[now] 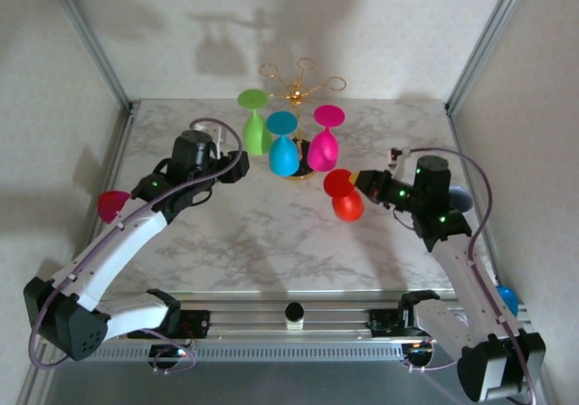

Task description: Take the wine glass off the wine glass rack

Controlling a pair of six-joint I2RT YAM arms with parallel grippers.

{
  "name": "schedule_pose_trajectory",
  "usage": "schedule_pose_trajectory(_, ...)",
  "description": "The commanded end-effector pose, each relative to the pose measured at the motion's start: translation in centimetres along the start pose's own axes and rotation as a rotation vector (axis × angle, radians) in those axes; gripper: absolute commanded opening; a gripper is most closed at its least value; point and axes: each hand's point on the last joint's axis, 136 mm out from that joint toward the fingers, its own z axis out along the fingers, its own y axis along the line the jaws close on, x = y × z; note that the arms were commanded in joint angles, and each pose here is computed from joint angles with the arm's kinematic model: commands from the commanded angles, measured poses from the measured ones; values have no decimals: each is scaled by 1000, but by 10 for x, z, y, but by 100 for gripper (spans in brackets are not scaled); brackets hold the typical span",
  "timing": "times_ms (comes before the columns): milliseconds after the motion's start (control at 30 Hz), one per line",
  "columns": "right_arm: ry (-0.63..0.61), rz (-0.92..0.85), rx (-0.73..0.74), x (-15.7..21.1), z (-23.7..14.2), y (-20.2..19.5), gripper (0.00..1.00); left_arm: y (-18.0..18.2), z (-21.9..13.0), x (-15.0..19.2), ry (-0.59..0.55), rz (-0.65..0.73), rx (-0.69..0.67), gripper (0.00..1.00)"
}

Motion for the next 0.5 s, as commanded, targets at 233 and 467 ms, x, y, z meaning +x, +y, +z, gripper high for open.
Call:
schedule_pose_trajectory(233, 51, -209, -100, 40, -20, 47, 0, -31, -28, 35, 36, -42, -32, 60)
schedule_pose_trajectory(467, 136, -366, -81, 75, 1, 53, 0, -33, -38, 44, 11, -104, 11, 61)
